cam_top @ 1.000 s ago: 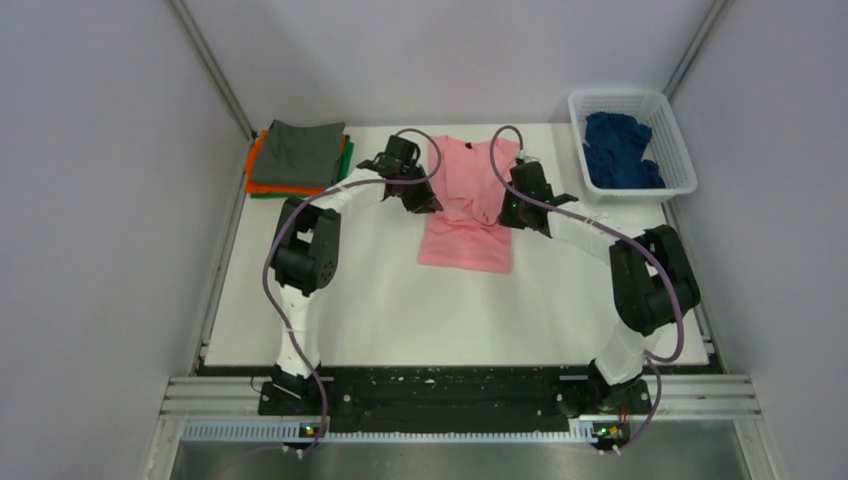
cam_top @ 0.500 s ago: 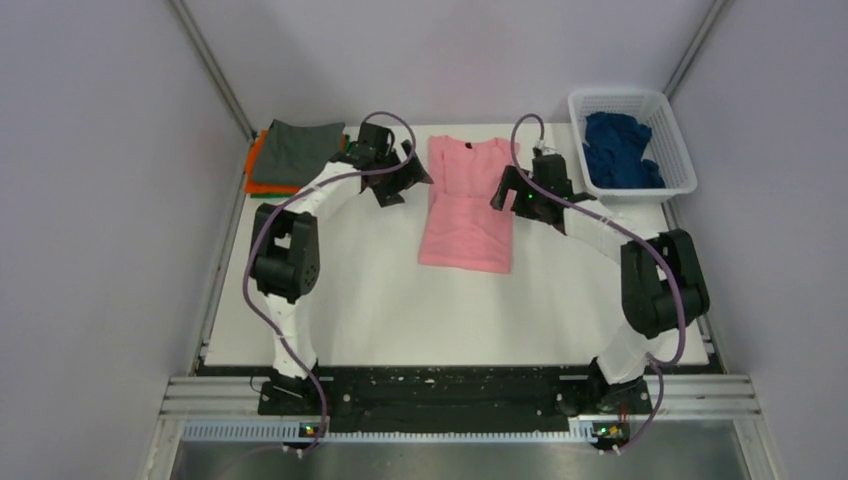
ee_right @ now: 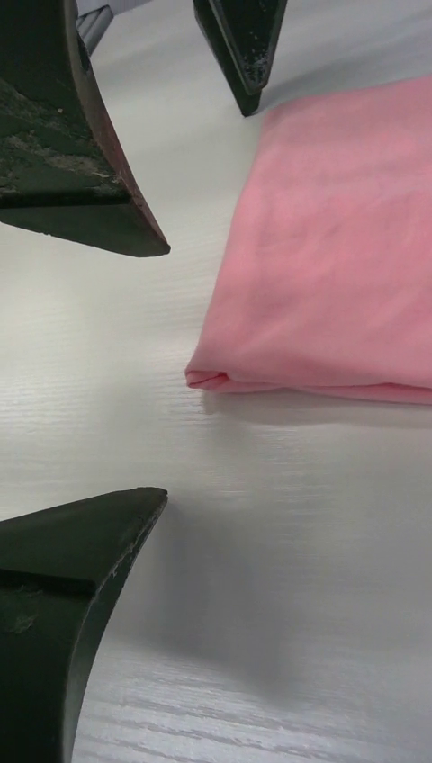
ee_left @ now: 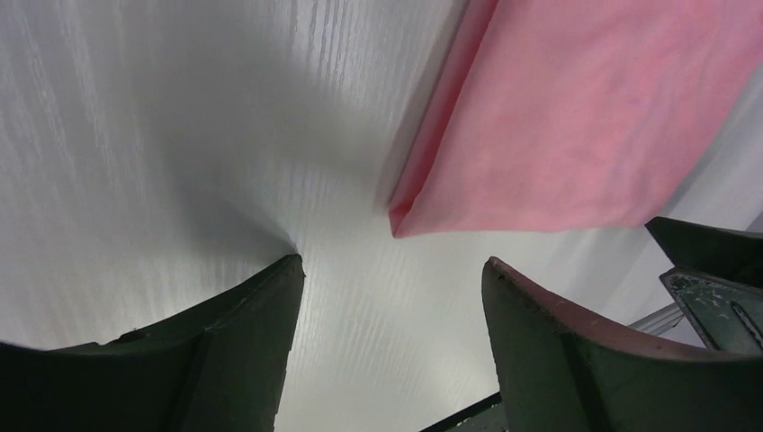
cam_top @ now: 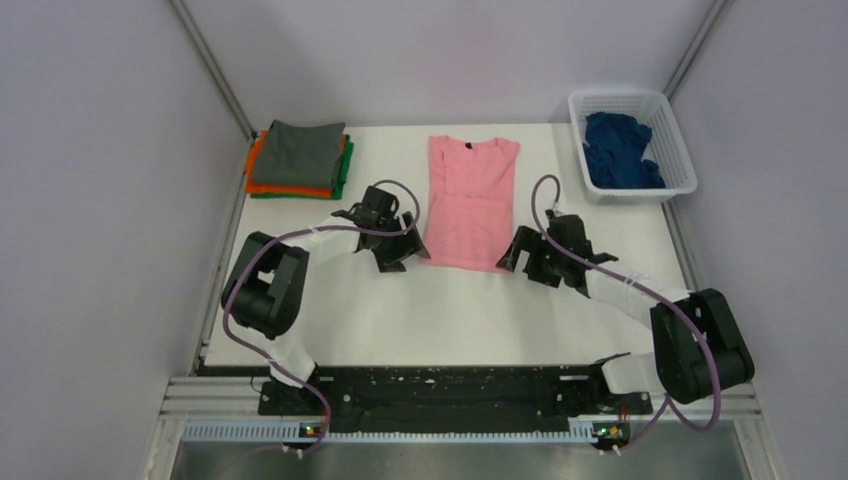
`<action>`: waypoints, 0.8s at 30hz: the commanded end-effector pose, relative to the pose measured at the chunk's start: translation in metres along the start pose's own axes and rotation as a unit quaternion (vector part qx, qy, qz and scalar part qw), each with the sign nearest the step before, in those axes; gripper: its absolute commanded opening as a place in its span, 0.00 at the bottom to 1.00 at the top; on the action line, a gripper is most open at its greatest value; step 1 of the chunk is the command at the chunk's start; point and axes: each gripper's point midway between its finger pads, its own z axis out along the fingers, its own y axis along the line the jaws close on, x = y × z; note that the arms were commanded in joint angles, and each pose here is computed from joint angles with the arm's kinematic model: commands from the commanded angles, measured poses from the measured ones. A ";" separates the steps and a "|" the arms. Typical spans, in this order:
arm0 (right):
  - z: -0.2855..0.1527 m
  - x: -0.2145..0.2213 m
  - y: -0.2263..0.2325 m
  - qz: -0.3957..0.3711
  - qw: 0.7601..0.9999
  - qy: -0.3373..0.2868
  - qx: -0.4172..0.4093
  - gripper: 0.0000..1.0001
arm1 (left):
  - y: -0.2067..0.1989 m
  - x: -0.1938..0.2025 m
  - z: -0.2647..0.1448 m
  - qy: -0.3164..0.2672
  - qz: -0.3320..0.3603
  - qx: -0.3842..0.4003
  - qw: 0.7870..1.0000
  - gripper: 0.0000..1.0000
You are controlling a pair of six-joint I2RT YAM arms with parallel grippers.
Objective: Fold and stack the t-shirts
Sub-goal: Grab one side of the 2/3 rectangular tshirt with both arms
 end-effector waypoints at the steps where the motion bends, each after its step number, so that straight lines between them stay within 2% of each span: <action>1: 0.003 -0.002 0.018 0.012 0.999 -0.006 -0.039 0.96 | -0.011 -0.007 0.014 -0.010 0.001 0.030 0.999 0.73; 6: 0.015 0.010 0.005 0.022 1.000 0.008 -0.013 0.86 | -0.012 -0.001 0.031 0.009 0.002 0.025 1.000 0.51; 9: 0.020 0.012 0.003 0.031 0.999 0.009 -0.009 0.79 | -0.010 0.002 0.040 0.023 0.000 0.022 0.999 0.33; 12: 0.024 0.012 0.002 0.033 0.999 0.008 -0.007 0.69 | 0.000 0.002 0.046 0.024 -0.006 0.001 1.000 0.02; 14: 0.027 0.014 0.000 0.030 0.999 0.012 0.001 0.60 | 0.003 0.003 0.047 0.025 -0.007 -0.007 1.000 0.00; 17: 0.031 0.021 -0.005 0.031 0.999 0.023 0.013 0.42 | 0.002 0.005 0.046 0.028 -0.006 -0.001 1.000 0.00; 21: 0.035 0.030 -0.009 0.031 0.999 0.039 0.022 0.35 | 0.005 0.008 0.042 0.023 -0.006 -0.002 1.000 0.00; 24: 0.038 0.032 -0.010 0.030 0.999 0.036 0.026 0.17 | 0.004 0.010 0.039 0.022 -0.005 0.006 1.000 0.00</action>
